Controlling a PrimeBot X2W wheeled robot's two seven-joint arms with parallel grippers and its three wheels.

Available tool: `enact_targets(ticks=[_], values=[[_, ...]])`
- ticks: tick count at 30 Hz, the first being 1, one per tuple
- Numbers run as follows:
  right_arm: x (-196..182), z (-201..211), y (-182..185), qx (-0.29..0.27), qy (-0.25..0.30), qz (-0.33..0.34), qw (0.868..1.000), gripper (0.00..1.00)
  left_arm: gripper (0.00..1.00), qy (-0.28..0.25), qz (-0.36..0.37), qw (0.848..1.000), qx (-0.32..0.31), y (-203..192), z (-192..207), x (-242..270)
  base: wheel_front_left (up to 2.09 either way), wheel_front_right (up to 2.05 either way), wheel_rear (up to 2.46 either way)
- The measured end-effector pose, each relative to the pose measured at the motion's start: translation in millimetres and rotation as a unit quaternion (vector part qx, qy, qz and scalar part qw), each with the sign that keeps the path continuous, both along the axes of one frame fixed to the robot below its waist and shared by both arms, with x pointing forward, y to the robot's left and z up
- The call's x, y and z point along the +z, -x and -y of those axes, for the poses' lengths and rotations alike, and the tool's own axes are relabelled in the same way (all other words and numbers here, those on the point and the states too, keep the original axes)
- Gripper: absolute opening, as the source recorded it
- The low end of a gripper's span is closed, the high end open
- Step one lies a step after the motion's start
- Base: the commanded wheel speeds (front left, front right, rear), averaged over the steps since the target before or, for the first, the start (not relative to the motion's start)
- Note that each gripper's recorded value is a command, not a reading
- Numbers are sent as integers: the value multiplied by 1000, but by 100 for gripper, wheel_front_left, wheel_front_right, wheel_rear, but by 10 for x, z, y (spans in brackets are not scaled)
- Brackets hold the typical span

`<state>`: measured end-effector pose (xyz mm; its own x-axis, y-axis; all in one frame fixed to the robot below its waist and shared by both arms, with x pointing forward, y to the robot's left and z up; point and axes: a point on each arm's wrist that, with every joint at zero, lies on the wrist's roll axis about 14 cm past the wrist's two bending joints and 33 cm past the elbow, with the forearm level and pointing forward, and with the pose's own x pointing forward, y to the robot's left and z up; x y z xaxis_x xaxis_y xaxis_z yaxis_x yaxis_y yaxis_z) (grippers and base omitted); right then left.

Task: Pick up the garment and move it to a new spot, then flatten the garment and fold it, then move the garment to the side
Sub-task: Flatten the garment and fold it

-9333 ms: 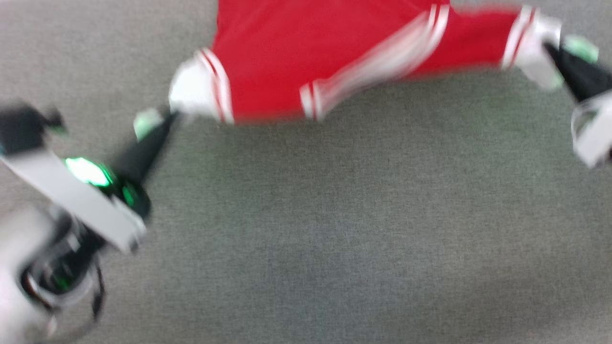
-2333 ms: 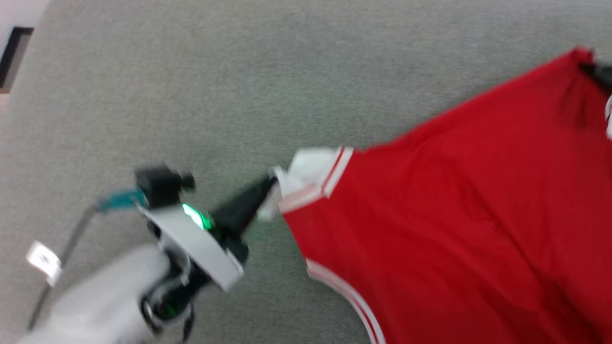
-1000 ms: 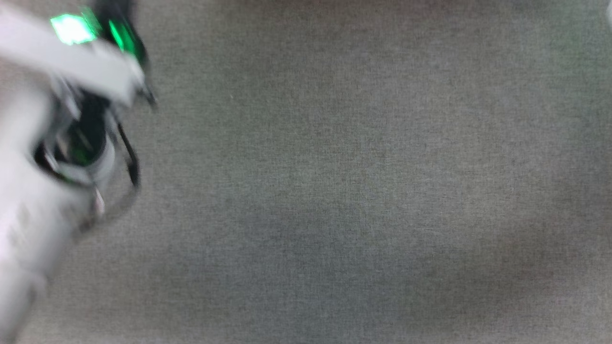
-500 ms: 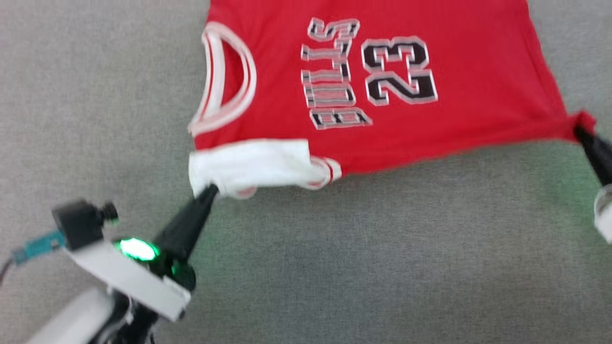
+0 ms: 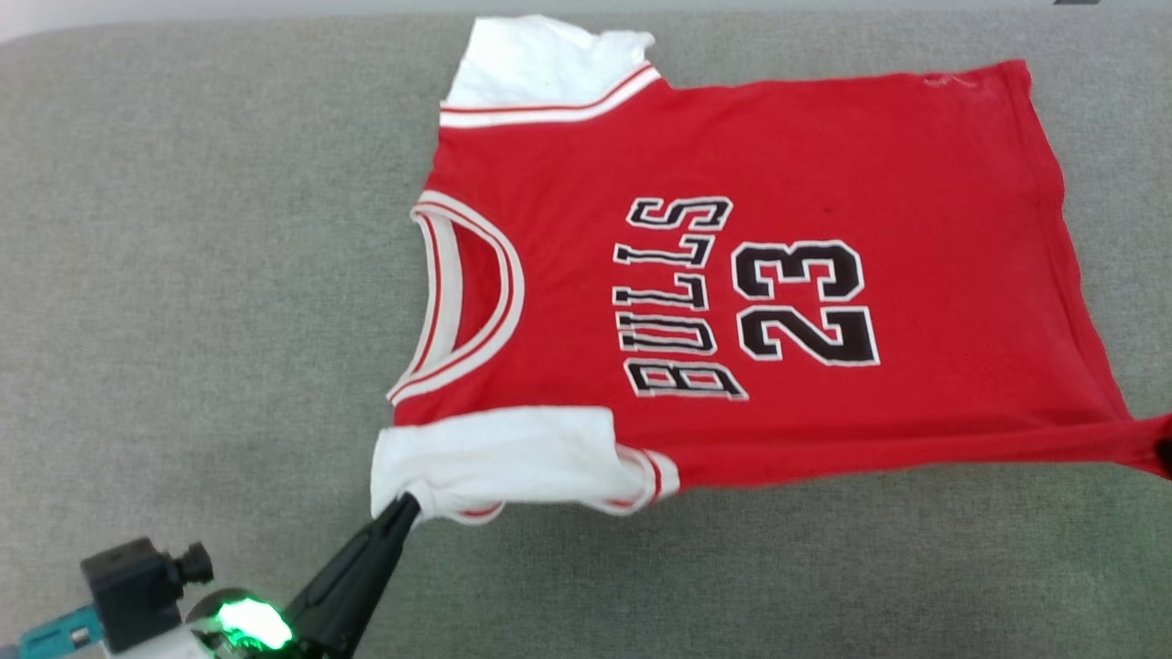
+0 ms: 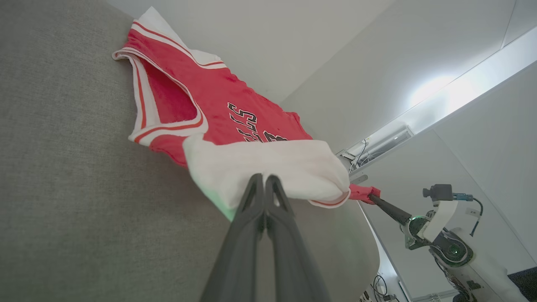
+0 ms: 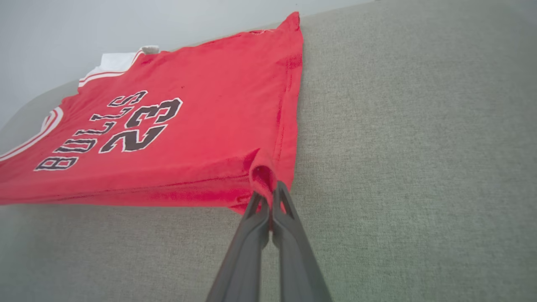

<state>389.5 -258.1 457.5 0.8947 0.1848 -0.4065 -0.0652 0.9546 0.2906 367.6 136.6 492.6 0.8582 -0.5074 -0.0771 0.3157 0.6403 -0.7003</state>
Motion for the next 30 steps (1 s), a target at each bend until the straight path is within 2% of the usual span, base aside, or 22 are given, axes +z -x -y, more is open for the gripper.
enact_targets(ticks=[6, 11, 16, 21, 30], values=[[251, -66, -26, -10, -6, 18, 1000, 0, 0, -16, 19, 999, -44, -34, 124, 123, 0, 0, 0], [383, -128, -313, -2, -15, 31, 999, 0, 0, -4, 48, 997, -66, -434, 260, 335, 0, 0, 0], [259, -135, -603, 4, -18, 5, 1000, 0, 0, 1, 54, 997, -52, -968, 250, 388, 0, 0, 0], [90, -75, -841, -3, -19, -17, 1000, 0, 0, -1, 22, 999, -24, -1370, 171, 158, 0, 0, 0], [-274, -73, -1095, -2, -19, -52, 998, 0, 0, -28, -59, 998, -8, -1587, 95, -528, 0, 0, 0]])
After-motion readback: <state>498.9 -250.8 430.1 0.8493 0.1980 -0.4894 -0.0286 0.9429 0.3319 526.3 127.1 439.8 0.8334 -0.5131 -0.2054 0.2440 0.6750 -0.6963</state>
